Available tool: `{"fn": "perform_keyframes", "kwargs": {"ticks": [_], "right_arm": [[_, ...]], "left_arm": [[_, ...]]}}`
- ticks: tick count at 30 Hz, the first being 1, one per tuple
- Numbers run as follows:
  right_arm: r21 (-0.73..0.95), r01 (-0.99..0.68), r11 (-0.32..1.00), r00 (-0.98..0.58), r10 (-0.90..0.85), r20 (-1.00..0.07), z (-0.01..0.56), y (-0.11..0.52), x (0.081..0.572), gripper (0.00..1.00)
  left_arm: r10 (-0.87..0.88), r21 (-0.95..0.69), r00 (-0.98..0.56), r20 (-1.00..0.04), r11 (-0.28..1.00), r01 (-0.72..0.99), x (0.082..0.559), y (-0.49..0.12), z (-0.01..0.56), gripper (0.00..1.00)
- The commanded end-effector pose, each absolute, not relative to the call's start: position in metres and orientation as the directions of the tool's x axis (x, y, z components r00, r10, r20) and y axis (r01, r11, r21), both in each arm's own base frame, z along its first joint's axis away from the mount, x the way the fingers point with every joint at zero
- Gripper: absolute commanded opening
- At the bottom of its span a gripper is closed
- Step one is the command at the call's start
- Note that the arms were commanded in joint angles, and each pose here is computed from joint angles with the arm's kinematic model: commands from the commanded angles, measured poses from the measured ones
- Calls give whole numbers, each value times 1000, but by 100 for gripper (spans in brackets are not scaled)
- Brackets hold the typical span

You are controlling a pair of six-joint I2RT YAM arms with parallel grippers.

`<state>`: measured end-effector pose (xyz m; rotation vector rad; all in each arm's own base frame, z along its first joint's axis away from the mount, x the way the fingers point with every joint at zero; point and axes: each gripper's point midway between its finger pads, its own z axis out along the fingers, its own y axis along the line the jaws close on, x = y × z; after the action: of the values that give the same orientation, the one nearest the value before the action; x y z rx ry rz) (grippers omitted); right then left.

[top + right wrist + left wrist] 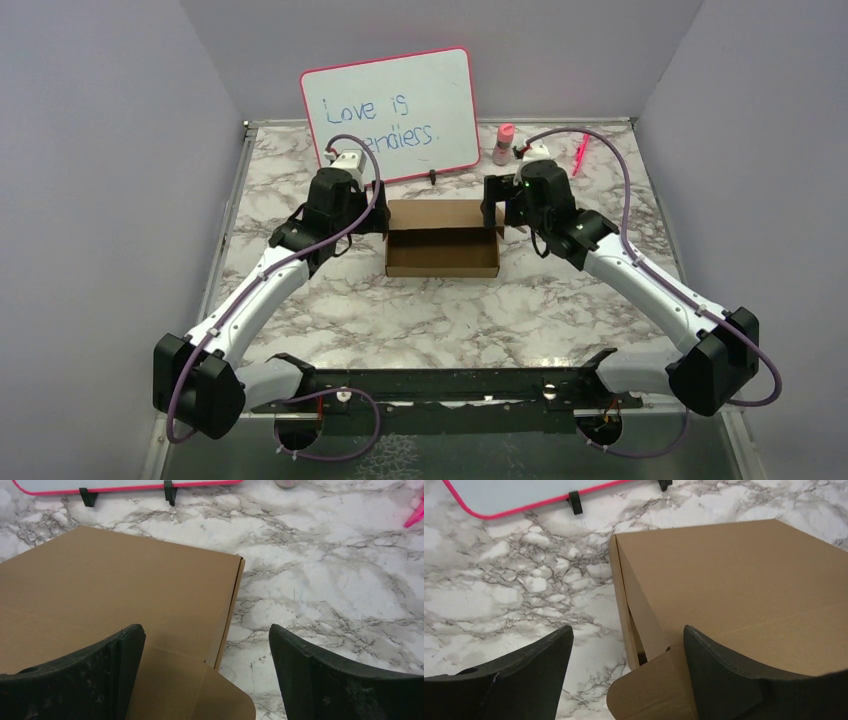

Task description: Fold the paper box

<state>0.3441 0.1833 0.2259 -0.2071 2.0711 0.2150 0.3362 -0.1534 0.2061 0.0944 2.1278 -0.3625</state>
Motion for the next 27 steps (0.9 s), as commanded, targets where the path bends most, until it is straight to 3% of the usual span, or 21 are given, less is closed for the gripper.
{"fn": "perform_keyframes", "kwargs": {"ticks": [1, 13, 27], "right_arm": [[158, -265, 951, -467, 17, -884, 227, 192, 338, 100], [202, -260, 944, -497, 48, -866, 184, 184, 315, 100], [244, -260, 934, -538, 70, -840, 135, 181, 296, 99]], "left_arm": [[-120, -290, -567, -815, 932, 219, 323, -159, 197, 81], [-218, -406, -609, -762, 894, 189, 303, -166, 154, 80], [-243, -428, -641, -729, 891, 150, 288, -162, 123, 80]]}}
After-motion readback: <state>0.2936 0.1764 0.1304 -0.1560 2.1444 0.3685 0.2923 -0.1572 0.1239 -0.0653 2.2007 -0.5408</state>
